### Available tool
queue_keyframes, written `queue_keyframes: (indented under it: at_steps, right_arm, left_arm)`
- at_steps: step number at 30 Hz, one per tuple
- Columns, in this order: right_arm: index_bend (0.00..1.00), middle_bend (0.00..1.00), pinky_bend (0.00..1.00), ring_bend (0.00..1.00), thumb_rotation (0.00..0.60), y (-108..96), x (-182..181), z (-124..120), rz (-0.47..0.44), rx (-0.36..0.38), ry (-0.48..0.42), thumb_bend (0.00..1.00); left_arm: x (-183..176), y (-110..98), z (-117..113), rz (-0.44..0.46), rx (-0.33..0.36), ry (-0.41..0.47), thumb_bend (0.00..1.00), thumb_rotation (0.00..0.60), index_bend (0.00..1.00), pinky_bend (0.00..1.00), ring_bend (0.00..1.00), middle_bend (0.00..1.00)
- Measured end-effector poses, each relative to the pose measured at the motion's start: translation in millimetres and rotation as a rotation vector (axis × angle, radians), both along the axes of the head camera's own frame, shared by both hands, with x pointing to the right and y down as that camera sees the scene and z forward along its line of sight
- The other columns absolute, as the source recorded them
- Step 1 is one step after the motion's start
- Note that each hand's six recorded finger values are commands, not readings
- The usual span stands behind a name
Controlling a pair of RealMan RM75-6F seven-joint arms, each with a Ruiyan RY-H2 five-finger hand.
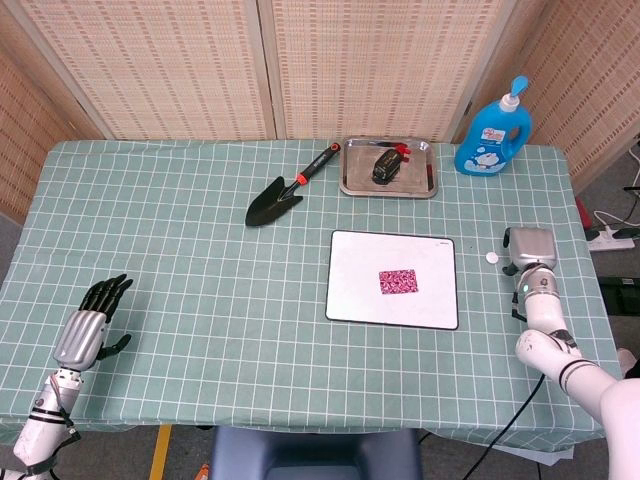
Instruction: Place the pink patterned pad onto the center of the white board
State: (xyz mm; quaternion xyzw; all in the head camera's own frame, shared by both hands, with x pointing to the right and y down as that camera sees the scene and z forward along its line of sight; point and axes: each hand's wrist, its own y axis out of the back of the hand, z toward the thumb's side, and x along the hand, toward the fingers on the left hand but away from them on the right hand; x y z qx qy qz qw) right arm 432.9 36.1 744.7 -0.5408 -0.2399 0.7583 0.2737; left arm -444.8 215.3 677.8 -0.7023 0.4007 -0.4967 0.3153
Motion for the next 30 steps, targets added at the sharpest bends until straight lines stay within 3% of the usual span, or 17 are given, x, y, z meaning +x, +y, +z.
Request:
queue_keyframes:
  at_steps: [10, 30]
  right_arm:
    - [0.45, 0.99, 1.00, 0.94, 0.600, 2, 7, 10, 0.082, 0.005, -0.056, 0.19]
    - [0.45, 0.99, 1.00, 0.94, 0.600, -3, 4, 23, 0.103, -0.003, -0.063, 0.19]
  left_arm:
    - [1, 0, 2, 0.005, -0.009, -0.001, 0.22, 0.600, 0.00, 0.00, 0.00, 0.00]
    - [2, 0, 5, 0.008, -0.027, 0.005, 0.22, 0.600, 0.00, 0.00, 0.00, 0.00]
